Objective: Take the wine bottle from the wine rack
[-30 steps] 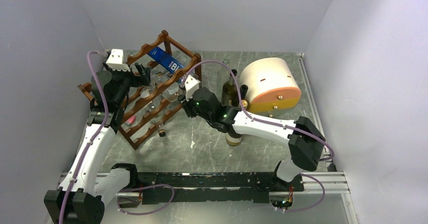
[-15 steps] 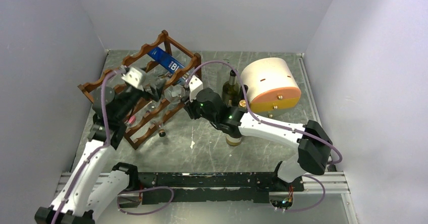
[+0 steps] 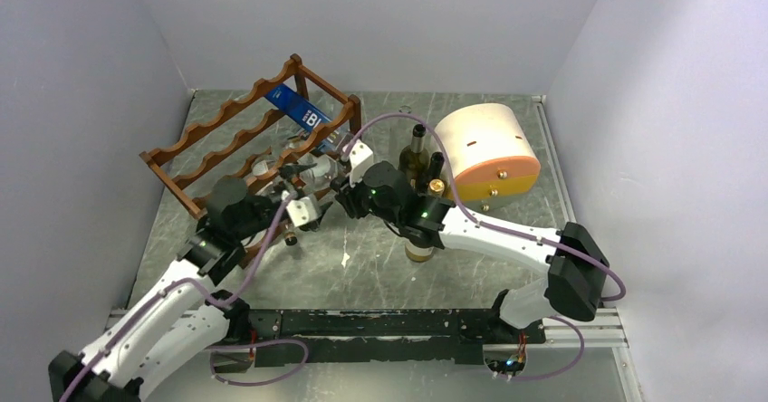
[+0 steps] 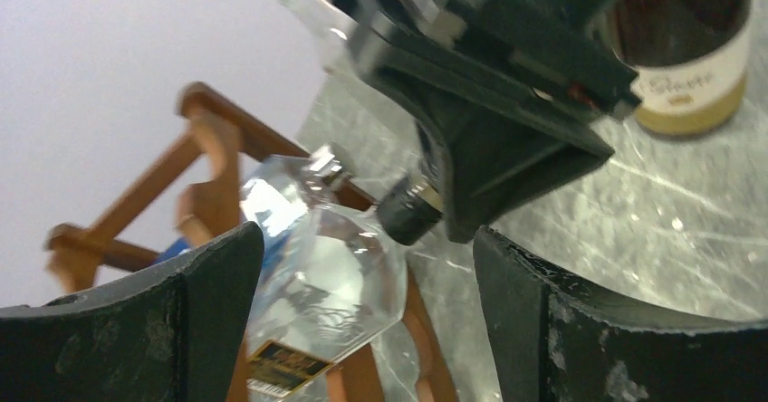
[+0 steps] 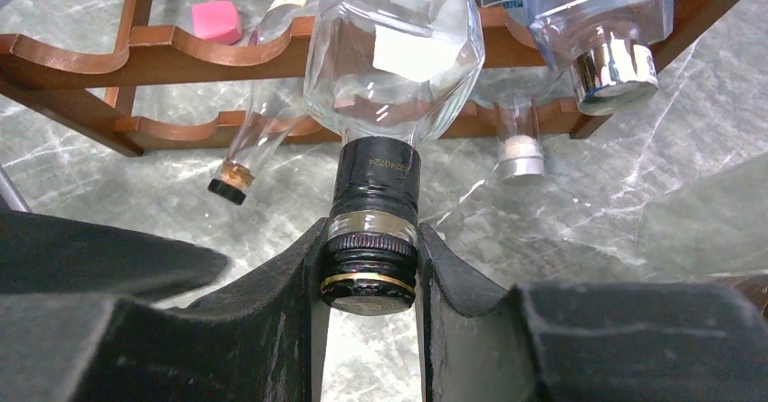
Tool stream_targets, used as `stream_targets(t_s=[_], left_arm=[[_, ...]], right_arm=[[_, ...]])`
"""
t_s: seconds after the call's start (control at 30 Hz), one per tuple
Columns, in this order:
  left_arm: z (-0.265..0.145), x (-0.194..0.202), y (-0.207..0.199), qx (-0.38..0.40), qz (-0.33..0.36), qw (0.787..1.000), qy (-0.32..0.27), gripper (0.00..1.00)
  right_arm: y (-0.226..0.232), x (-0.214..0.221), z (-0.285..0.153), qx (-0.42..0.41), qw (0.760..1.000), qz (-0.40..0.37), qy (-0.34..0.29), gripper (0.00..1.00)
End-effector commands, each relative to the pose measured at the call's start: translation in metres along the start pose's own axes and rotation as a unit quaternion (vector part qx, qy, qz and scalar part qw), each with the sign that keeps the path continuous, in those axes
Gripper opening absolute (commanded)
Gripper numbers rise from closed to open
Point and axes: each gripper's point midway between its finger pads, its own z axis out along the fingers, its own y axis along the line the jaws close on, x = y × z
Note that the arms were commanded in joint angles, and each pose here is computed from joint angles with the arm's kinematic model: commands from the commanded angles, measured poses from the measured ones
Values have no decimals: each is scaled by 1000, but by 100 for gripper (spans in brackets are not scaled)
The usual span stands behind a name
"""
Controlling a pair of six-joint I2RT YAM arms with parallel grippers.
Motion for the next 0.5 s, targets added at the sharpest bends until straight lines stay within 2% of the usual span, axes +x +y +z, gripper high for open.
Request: stream_targets(t_s=[0.0, 0.17, 0.23, 0.37, 0.47], left_arm=[[17, 7, -17, 66, 53, 996, 17, 89], [32, 7, -19, 102, 78, 992, 17, 85], [33, 13, -29, 137, 120, 983, 21, 82], [39, 16, -21, 115, 173, 978, 27, 83], [45, 15, -23, 131, 194, 972, 26, 82]], right_arm=[[21, -11, -18, -57, 998, 12, -19, 0], [25, -14, -24, -75, 997, 15, -24, 0], [24, -2, -24, -76, 997, 14, -14, 0], [26, -5, -29, -84, 996, 16, -23, 0], [26, -6, -30, -87, 996, 16, -21, 0]])
